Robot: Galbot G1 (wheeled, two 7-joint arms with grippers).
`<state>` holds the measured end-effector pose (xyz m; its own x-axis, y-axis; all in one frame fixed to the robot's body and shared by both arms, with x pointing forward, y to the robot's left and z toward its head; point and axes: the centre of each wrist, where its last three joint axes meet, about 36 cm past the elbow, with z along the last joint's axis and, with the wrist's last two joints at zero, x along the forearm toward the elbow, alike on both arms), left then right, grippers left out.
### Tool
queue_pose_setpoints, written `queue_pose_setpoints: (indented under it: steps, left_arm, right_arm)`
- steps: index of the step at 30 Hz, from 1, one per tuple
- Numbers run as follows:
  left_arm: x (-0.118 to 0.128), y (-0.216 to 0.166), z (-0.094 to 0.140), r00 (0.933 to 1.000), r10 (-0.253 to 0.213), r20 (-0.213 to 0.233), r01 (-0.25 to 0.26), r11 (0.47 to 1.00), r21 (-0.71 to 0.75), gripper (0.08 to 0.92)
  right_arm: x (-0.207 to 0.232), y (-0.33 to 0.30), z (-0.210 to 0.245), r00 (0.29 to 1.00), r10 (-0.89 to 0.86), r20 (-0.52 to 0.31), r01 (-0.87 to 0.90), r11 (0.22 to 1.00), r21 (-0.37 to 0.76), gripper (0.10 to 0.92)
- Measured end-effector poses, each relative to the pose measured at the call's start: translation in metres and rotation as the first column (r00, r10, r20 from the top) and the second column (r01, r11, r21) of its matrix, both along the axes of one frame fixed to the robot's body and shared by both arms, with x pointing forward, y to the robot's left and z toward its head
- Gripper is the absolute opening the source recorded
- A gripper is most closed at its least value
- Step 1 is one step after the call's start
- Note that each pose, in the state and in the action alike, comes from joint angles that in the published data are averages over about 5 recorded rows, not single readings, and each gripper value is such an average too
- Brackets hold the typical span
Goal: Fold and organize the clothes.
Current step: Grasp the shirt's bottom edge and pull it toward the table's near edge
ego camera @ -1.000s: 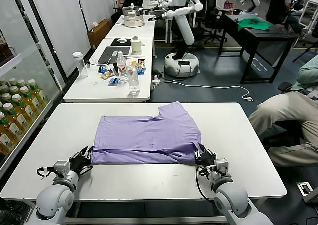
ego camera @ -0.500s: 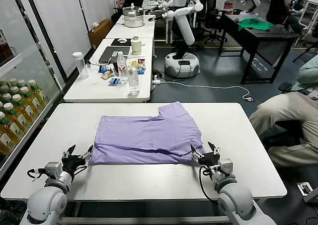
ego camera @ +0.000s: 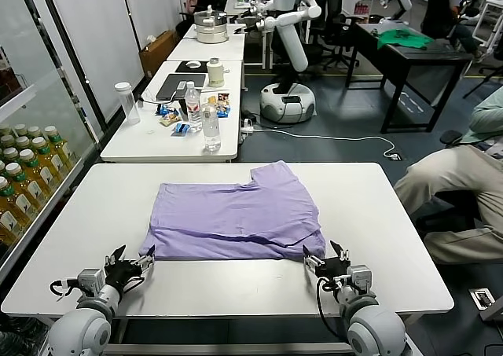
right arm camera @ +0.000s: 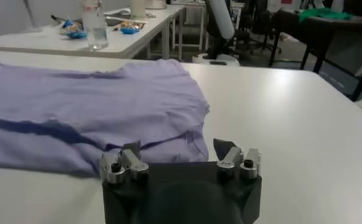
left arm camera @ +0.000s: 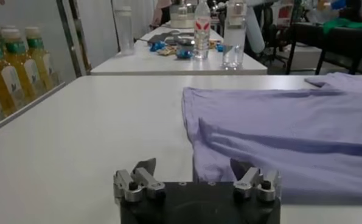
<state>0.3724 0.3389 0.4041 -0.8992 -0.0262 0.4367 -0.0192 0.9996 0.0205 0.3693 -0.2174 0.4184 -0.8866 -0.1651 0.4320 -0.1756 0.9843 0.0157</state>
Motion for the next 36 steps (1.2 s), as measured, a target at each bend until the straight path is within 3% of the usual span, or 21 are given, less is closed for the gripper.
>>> queue_pose_setpoints:
  steps: [17,21,24,36]
  left_arm:
    - [-0.003,-0.003,-0.011,0.9994,0.003,-0.035,-0.004,1.0,-0.015,0.238]
    - [-0.005,-0.004,-0.012,0.9993,0.002,-0.038,-0.003,1.0,-0.018,0.127]
    - [-0.007,-0.004,-0.011,0.9993,0.002,-0.037,-0.002,1.0,-0.019,0.09]
    - [-0.038,-0.003,-0.001,0.9997,-0.017,-0.018,0.017,1.0,-0.009,0.088]
  right_arm:
    - [-0.002,-0.004,-0.005,0.998,-0.021,-0.051,0.021,1.0,0.015,0.137]
    - [-0.004,-0.006,-0.003,0.998,-0.022,-0.053,0.023,0.999,0.022,0.106]
    - [-0.008,-0.009,0.0,0.998,-0.018,-0.055,0.019,1.0,0.025,0.106]
    - [-0.058,-0.021,0.02,0.998,0.008,-0.061,-0.008,1.0,0.001,0.106]
